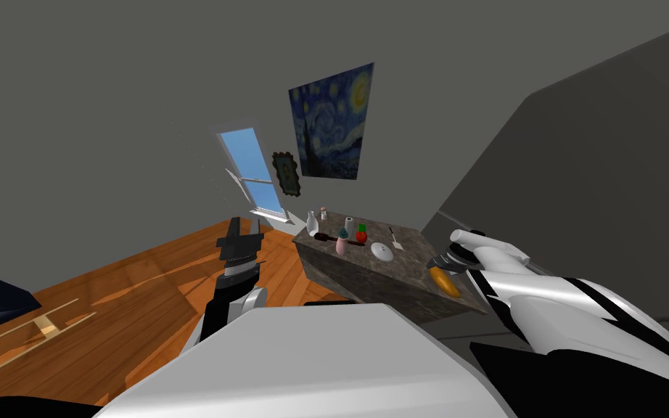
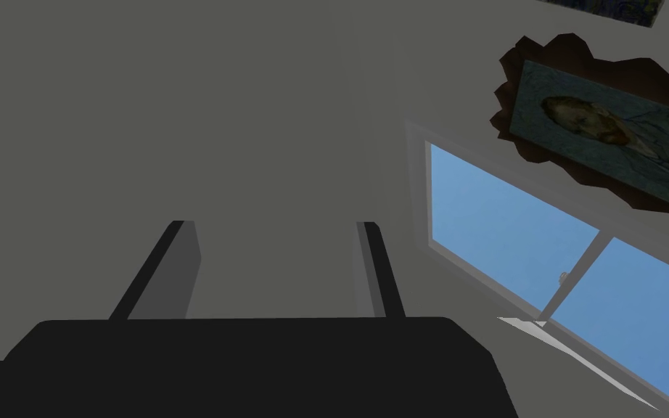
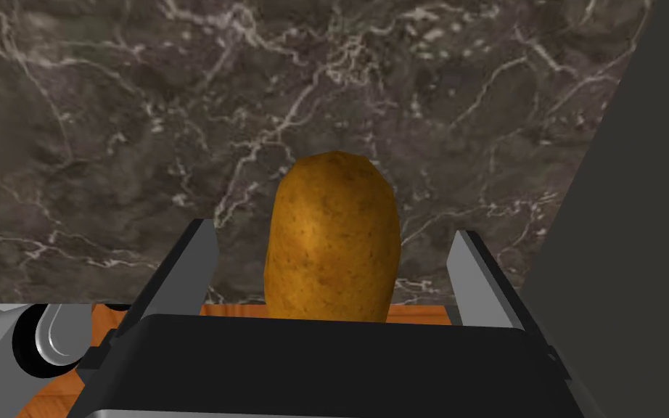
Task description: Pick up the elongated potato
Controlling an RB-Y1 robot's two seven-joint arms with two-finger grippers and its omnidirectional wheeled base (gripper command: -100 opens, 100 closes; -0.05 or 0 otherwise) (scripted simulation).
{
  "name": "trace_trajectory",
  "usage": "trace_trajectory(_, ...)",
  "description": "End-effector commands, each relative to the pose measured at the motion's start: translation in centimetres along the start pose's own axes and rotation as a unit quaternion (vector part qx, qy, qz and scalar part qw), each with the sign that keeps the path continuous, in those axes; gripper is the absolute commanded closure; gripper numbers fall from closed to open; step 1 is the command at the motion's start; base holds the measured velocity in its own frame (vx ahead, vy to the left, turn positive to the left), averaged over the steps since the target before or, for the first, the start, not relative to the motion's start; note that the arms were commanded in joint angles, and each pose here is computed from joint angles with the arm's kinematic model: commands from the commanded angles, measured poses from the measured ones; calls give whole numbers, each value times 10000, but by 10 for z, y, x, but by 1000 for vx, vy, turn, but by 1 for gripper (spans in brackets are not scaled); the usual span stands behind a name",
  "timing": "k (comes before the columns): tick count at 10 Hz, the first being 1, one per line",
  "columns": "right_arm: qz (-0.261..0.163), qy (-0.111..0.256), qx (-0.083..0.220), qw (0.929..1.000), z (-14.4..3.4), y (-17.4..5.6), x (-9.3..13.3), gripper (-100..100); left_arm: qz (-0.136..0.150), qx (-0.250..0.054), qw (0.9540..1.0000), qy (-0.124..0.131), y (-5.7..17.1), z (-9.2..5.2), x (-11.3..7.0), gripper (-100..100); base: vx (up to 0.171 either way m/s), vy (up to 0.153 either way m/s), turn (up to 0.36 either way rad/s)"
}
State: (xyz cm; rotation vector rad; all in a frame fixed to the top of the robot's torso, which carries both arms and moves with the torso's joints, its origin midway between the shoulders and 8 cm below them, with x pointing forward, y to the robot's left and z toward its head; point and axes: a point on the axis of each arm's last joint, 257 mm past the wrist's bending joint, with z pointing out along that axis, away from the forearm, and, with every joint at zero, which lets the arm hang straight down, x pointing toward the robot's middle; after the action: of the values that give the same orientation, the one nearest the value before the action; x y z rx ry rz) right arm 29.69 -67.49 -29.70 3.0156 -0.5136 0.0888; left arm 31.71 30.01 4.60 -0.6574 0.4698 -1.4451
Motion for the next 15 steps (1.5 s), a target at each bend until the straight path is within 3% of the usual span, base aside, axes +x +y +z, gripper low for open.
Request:
trace_trajectory(1,69,-33,43,10000,2,0,-2,-100,0,0,10000,0,0,0,0,0,0,0,0)
trace_trajectory(3,106,-69,53,9999,3,1,-5,-100,0,0,10000,0,0,0,0,0,0,0,0)
trace_trajectory(4,109,-77,54,9999,3,2,-6,0,0,0,10000,0,0,0,0,0,0,0,0)
trace_trajectory(5,74,-73,53,9999,17,-2,-9,-100,0,0,10000,0,0,0,0,0,20,-12,-51)
trace_trajectory(7,64,-82,56,9999,21,-4,-10,-100,0,0,10000,0,0,0,0,0,28,-8,-29)
trace_trajectory(8,64,-73,52,9999,22,-4,-9,100,0,0,10000,0,0,0,0,0,0,0,0)
trace_trajectory(12,64,-71,46,9999,21,-3,-9,100,0,0,10000,0,0,0,0,0,0,0,0)
trace_trajectory(13,64,-70,46,9999,21,-4,-9,0,0,0,10000,0,0,0,0,0,0,0,0)
trace_trajectory(14,97,-75,54,9999,8,0,-7,100,0,0,10000,0,0,0,0,0,-26,9,50)
trace_trajectory(15,108,-76,54,9999,3,2,-6,100,0,0,10000,0,0,0,0,0,-38,6,50)
